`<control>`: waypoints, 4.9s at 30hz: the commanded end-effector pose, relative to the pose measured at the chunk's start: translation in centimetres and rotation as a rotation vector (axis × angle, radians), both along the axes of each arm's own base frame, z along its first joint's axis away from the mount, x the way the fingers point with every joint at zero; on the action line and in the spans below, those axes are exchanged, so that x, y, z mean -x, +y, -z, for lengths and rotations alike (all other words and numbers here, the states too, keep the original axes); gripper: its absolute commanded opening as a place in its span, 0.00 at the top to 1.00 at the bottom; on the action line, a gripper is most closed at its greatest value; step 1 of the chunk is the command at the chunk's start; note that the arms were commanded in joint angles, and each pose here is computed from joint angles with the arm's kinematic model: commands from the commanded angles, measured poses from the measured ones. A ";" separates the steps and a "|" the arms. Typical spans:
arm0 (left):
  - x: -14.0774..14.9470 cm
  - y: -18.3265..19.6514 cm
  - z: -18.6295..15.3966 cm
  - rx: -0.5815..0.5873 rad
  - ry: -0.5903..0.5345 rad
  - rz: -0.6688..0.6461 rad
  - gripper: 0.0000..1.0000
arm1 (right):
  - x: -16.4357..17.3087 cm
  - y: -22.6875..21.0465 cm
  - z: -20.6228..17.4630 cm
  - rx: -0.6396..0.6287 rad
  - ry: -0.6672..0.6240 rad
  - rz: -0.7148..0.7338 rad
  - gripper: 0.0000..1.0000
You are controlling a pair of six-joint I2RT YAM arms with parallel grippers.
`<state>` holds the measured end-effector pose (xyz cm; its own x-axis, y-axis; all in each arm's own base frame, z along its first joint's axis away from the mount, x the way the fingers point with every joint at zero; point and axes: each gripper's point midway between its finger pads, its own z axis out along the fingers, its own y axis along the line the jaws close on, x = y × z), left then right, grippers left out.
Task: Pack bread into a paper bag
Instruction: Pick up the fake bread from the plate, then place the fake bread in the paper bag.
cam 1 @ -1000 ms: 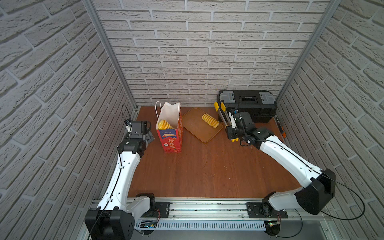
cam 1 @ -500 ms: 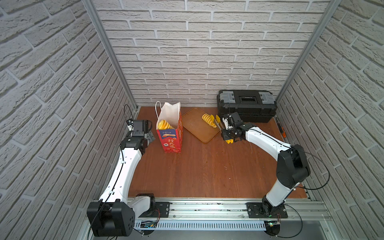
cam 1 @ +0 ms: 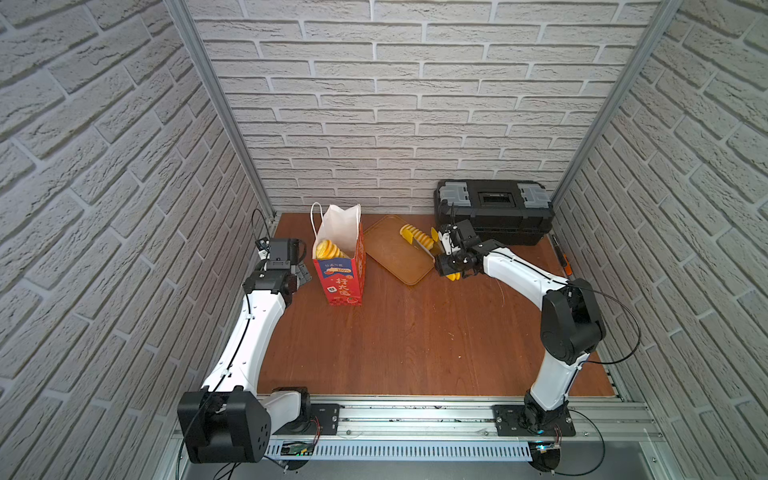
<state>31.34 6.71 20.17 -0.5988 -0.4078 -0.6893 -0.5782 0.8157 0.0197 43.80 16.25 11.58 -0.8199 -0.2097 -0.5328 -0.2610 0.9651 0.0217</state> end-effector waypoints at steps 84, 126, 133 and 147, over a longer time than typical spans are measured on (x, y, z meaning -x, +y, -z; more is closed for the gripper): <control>0.3 0.1 -3.1 0.015 -0.102 -0.014 0.05 | 17.2 12.7 -34.4 -0.681 -0.581 -0.564 0.95; -0.1 0.1 -1.5 0.010 -0.062 -0.013 0.05 | 13.3 15.8 -24.3 -0.575 -0.371 -0.448 0.49; -0.1 0.1 -1.5 0.010 -0.060 -0.013 0.05 | 13.4 15.9 -24.9 -0.587 -0.393 -0.461 0.49; -0.1 0.1 -1.9 0.013 -0.064 -0.013 0.05 | 14.8 15.2 -30.0 -0.669 -0.548 -0.512 0.57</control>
